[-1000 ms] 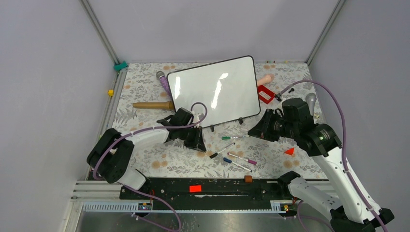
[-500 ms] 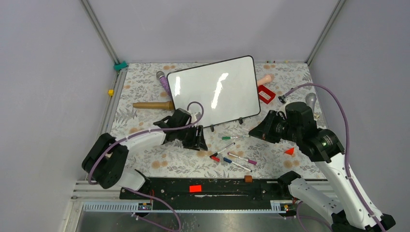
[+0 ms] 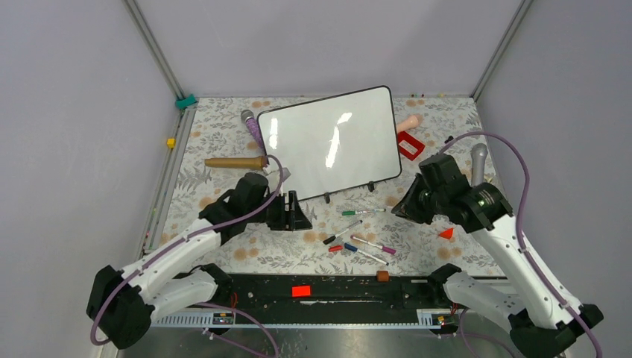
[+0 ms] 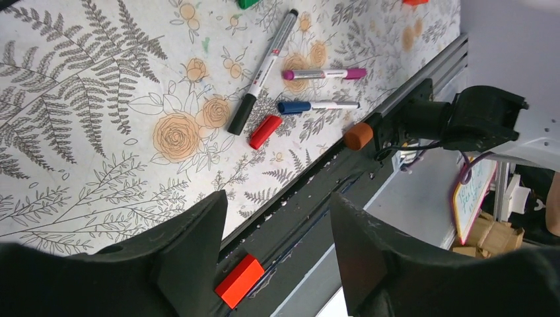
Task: Write a sentence on the whiteboard
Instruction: Move the whiteboard to the center of the board.
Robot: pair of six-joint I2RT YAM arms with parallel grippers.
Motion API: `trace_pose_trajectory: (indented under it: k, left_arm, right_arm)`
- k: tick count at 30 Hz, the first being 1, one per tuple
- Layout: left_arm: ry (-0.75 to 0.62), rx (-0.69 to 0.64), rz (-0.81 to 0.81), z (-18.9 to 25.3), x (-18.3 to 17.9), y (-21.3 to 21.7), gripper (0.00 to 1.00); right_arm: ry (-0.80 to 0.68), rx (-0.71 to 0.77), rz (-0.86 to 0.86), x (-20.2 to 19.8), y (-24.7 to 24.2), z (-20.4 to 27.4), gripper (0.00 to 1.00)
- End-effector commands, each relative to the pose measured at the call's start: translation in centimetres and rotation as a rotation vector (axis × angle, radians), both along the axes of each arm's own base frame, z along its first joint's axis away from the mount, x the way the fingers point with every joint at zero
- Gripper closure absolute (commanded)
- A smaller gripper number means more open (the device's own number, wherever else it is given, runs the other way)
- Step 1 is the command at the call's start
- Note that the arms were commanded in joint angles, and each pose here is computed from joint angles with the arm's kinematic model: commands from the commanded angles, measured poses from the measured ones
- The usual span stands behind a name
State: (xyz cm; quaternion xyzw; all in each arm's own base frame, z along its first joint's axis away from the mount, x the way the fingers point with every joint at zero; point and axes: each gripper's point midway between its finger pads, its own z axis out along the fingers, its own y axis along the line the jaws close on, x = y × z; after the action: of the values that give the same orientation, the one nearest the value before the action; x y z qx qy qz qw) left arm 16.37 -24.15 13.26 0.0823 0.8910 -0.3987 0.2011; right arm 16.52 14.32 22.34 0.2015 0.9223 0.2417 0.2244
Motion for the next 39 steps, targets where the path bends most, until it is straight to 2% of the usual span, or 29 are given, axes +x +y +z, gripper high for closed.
trace_pose_trajectory:
  k: [1, 7, 15, 18, 23, 24, 26, 27, 30, 33, 39]
  left_arm:
    - [-0.055, -0.022, 0.079, 1.4, 0.3, 1.1, 0.4]
    - [-0.103, -0.018, 0.12, 3.2, 0.9, 1.8, 0.39]
    - [-0.133, 0.007, 0.142, 4.6, 1.9, 2.0, 0.39]
    - [-0.163, 0.002, 0.165, 5.4, 2.4, 2.2, 0.38]
    - [-0.199, 0.01, 0.217, 6.5, 3.5, 2.7, 0.31]
    - [-0.197, 0.004, 0.222, 6.9, 3.5, 2.8, 0.26]
    - [-0.203, -0.027, 0.218, 8.1, 3.6, 2.5, 0.04]
    - [-0.205, -0.036, 0.221, 8.6, 3.7, 2.5, 0.02]
    - [-0.215, -0.017, 0.253, 9.5, 4.2, 3.1, 0.01]
    - [-0.231, -0.008, 0.283, 10.1, 4.5, 3.6, 0.01]
    - [-0.288, -0.113, 0.35, 11.3, 4.4, 4.0, 0.02]
  right_arm:
    - [0.059, -0.258, -0.216, 0.2, -4.0, -0.4, 1.0]
    - [0.149, -0.418, -0.199, 0.1, -3.8, 0.1, 1.0]
    - [0.119, -0.43, -0.161, -0.5, -4.6, -0.4, 1.0]
    - [0.028, -0.429, -0.119, -0.3, -5.2, -0.2, 1.0]
    - [-0.246, -0.363, 0.051, 0.8, -4.6, 2.0, 1.0]
    - [-0.293, -0.342, 0.07, 1.0, -4.3, 2.5, 1.0]
    - [-0.388, -0.305, 0.097, 1.5, -3.9, 3.9, 1.0]
    - [-0.424, -0.292, 0.104, 1.7, -3.7, 4.5, 1.0]
    - [-0.486, -0.271, 0.137, 2.5, -2.7, 5.7, 1.0]
    - [-0.482, -0.266, 0.211, 3.0, -1.2, 5.7, 1.0]
    - [-0.453, -0.262, 0.305, 3.7, 0.8, 5.2, 1.0]
